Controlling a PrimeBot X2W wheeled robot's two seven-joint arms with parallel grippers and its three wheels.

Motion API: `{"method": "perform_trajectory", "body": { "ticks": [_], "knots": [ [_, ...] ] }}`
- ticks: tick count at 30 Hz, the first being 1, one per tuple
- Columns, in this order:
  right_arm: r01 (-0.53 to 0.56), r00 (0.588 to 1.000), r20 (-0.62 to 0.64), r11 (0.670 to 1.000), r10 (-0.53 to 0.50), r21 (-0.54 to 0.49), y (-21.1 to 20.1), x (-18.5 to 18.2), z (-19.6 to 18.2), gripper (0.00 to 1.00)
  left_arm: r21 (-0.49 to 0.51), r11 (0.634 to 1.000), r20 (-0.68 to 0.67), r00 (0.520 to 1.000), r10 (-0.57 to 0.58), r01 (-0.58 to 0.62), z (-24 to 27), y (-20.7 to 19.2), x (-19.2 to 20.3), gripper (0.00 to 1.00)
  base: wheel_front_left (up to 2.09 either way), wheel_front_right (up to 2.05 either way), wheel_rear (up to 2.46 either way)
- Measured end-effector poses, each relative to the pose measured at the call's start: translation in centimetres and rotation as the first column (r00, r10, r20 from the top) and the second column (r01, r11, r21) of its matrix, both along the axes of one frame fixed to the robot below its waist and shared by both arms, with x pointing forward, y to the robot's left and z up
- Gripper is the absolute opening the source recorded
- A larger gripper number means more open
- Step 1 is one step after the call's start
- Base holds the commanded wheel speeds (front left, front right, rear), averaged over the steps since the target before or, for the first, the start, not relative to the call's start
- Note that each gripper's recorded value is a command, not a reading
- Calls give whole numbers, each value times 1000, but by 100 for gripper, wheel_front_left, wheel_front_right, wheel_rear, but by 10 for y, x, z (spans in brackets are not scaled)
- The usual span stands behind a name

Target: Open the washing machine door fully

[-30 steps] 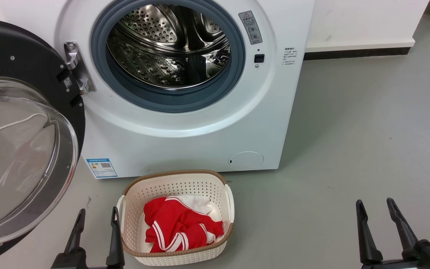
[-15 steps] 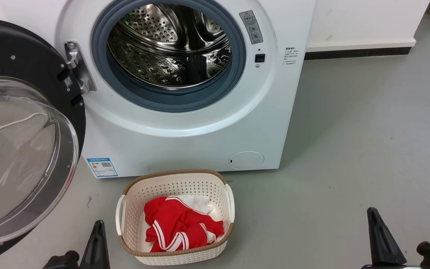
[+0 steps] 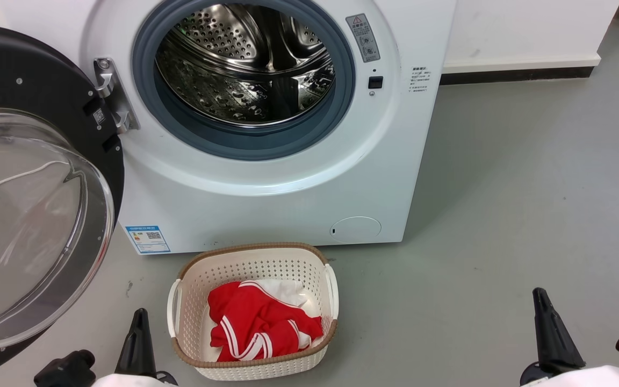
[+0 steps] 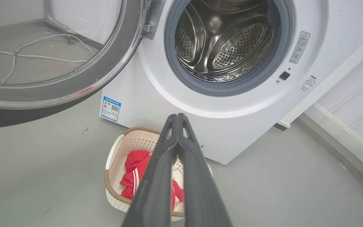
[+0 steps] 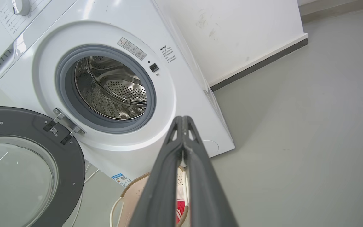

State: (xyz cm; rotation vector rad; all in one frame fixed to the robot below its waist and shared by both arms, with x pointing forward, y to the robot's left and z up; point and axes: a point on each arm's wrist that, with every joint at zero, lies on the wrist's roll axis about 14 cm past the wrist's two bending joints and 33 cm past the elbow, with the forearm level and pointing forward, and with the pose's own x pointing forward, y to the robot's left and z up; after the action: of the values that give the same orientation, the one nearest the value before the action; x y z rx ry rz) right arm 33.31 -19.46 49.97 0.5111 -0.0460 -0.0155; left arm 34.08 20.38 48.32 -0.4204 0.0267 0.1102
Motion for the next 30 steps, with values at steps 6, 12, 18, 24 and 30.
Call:
{"method": "perform_trajectory", "body": {
  "ticks": [6, 12, 18, 24, 30],
  "knots": [
    [5, 1000, -9, 996, -4, 92, -2, 4, -1, 0, -102, 995, -7, 1000, 4, -5, -2, 1, 4, 0, 0, 0, 0],
    [9, 1000, -17, 984, -7, 180, -3, 9, -1, 0, -199, 980, -11, 1000, 7, -9, -2, 1, 7, 0, 0, 0, 0],
    [13, 1000, -24, 966, -7, 259, -5, 13, -2, 0, -285, 959, -10, 1000, 7, -9, -2, 0, 11, 0, 0, 0, 0],
    [15, 1000, -28, 943, -6, 332, -5, 17, -2, 0, -366, 931, -7, 1000, 5, -7, -1, 0, 15, 0, 0, 0, 0],
    [16, 999, -33, 916, -3, 401, -6, 21, -2, 0, -440, 898, -3, 1000, 4, -5, 0, -1, 19, 0, 0, 0, 0]
  ]
}}
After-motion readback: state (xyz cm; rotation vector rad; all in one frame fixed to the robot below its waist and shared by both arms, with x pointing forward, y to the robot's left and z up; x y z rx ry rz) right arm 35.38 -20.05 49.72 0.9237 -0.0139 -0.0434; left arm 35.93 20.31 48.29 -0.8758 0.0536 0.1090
